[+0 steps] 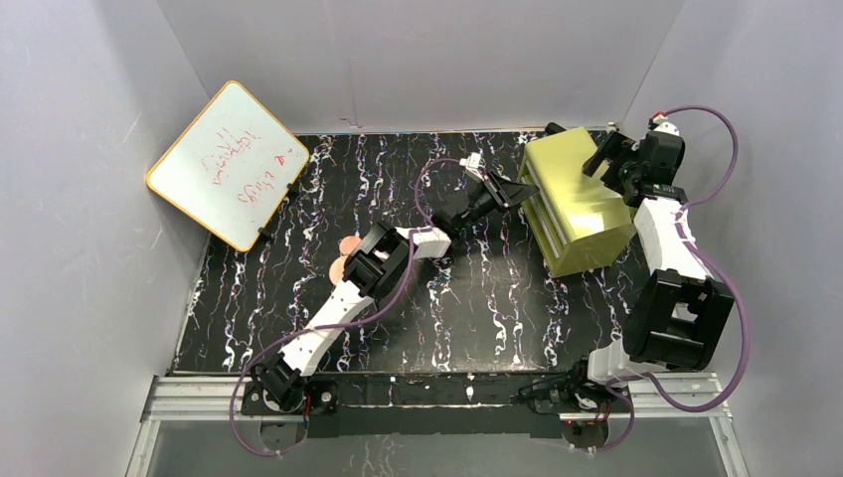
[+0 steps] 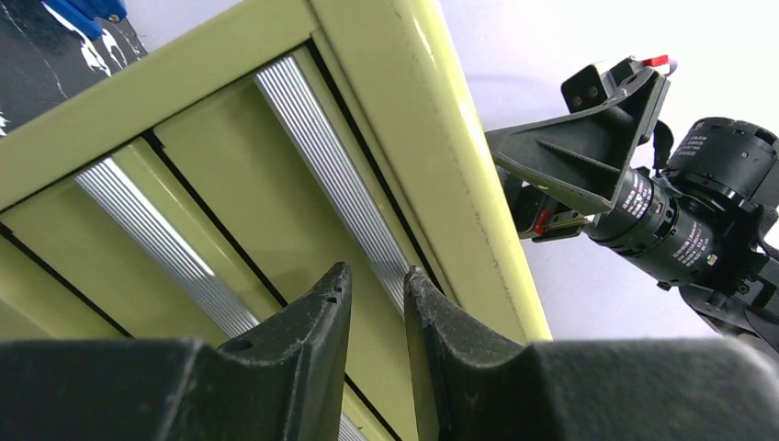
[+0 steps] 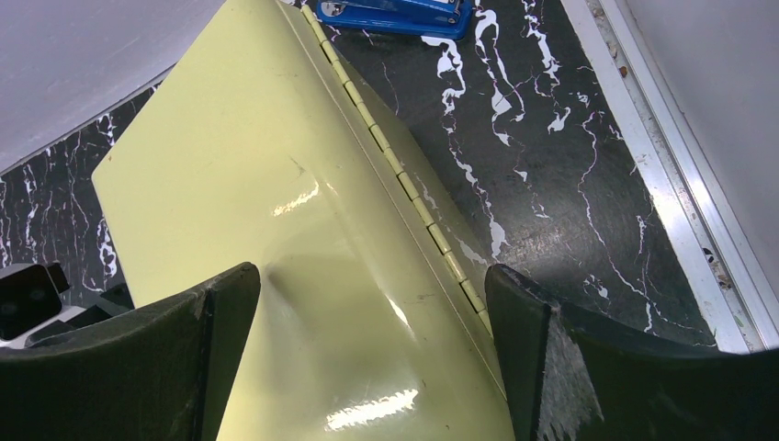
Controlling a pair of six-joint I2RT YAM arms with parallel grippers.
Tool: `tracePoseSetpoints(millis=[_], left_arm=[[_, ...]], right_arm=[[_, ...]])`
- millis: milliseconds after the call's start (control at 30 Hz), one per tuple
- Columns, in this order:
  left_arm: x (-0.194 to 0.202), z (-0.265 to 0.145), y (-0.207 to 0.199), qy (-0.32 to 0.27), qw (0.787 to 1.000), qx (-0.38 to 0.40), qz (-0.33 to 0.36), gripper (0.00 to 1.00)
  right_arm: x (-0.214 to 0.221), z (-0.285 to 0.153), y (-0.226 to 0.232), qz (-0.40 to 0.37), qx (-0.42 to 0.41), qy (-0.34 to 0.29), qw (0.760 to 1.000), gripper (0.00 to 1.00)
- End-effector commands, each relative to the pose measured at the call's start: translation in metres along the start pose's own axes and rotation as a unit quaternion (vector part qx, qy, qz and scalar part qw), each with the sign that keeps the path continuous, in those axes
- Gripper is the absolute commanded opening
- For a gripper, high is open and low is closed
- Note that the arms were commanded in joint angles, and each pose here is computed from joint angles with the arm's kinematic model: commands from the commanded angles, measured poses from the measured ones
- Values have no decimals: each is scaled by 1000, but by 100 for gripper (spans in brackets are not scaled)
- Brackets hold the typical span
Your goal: Organize the makeup
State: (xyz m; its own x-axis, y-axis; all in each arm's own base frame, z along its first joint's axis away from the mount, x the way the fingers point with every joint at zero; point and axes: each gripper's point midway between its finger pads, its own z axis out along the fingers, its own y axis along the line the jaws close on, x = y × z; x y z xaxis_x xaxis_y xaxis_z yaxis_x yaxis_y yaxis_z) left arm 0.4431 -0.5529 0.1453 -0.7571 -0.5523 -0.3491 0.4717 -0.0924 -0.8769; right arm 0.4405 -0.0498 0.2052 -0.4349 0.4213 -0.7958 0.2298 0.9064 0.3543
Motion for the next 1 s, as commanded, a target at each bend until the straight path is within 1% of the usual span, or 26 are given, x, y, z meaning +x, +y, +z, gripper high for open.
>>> tracePoseSetpoints(millis=[0, 300, 467, 867, 900, 967], left_arm=[[-4, 10, -29, -7, 999, 34, 16, 26], [-7, 16, -34, -12, 999, 45, 16, 26], [-7, 21, -38, -8, 999, 50, 17, 30], [6, 30, -35, -4, 999, 51, 12, 30], [5, 30, -36, -5, 999, 51, 12, 29], [4, 31, -36, -8, 999, 52, 13, 24]], right_arm=[[1, 3, 5, -4, -16, 1, 1000, 100], [3, 4, 5, -3, -16, 3, 1000, 100], [3, 4, 5, -3, -16, 4, 1000, 100], [4, 4, 5, -3, -16, 4, 1000, 100], [4, 4, 5, -3, -17, 4, 1000, 100], [4, 4, 5, -3, -16, 4, 1000, 100]])
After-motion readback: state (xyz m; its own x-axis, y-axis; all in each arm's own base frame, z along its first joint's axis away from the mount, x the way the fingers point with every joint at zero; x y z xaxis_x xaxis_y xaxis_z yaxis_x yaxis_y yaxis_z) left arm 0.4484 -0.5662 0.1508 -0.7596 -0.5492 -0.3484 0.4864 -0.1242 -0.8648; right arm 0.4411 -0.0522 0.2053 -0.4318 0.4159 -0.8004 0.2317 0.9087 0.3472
